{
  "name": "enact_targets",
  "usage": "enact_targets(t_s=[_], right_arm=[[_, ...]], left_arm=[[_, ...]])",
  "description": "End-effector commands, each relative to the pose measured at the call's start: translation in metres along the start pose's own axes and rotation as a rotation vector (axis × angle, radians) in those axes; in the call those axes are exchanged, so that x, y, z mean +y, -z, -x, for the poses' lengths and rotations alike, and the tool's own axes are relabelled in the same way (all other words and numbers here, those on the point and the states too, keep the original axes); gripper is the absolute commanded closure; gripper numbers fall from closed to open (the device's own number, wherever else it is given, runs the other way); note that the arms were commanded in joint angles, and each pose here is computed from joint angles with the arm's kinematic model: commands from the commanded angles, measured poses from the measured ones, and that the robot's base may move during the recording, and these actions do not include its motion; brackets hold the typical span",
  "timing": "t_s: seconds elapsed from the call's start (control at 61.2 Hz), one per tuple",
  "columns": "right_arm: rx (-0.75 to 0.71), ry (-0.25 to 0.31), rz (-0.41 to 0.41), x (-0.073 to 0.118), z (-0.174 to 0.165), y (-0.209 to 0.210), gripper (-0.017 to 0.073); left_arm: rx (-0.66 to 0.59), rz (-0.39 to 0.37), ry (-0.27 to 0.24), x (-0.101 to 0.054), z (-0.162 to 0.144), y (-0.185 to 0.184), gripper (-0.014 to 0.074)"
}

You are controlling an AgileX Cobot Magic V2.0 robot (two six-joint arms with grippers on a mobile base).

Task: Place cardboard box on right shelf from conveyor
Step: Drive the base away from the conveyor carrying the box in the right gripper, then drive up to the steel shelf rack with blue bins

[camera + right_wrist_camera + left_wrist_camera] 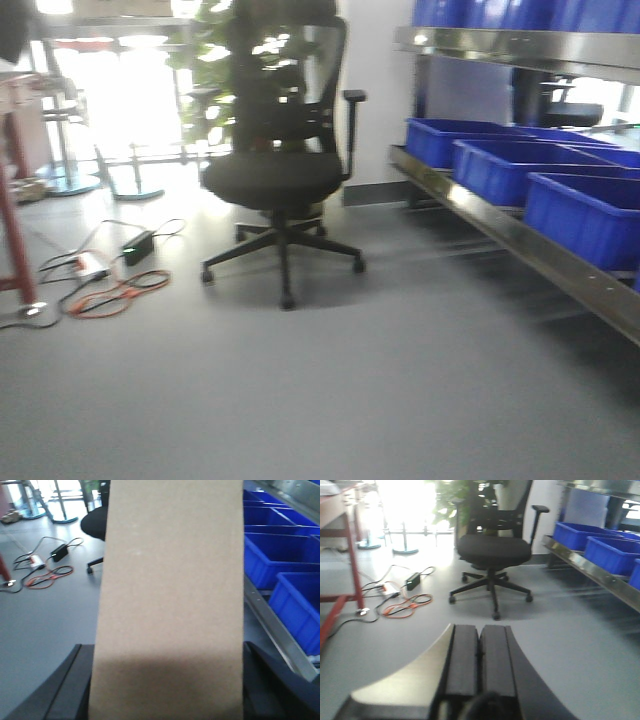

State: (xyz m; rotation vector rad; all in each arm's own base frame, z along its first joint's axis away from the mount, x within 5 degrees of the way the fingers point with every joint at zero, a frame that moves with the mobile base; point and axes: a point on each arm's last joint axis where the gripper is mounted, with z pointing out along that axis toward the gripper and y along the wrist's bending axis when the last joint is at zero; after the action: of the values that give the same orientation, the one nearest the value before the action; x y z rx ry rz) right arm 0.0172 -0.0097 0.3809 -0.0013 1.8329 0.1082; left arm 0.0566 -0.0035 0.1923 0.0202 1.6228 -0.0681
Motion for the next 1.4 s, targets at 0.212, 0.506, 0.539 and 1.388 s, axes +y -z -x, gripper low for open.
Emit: enact_targets(t_s=[0.212, 0.506, 0.539, 1.388], right_arm=[[-0.101, 0.015, 0.001, 0.001, 0.0147, 0.0017, 0.0323], [-0.101, 0.015, 0.001, 0.001, 0.0147, 0.0017, 0.0323], [-0.101, 0.015, 0.001, 0.001, 0.0147, 0.0017, 0.0323], [-0.101, 0.015, 0.001, 0.001, 0.0147, 0.0017, 0.0323]], left_arm=[[-0.094, 0.0, 0.005, 0.0002, 0.0056, 0.001, 0.071], [-0.094, 0.0, 0.005, 0.0002, 0.0056, 0.001, 0.071], [-0.094, 0.0, 0.005, 0.0002, 0.0056, 0.001, 0.071], [-0.094, 0.0, 0.005, 0.0002, 0.0056, 0.001, 0.071]])
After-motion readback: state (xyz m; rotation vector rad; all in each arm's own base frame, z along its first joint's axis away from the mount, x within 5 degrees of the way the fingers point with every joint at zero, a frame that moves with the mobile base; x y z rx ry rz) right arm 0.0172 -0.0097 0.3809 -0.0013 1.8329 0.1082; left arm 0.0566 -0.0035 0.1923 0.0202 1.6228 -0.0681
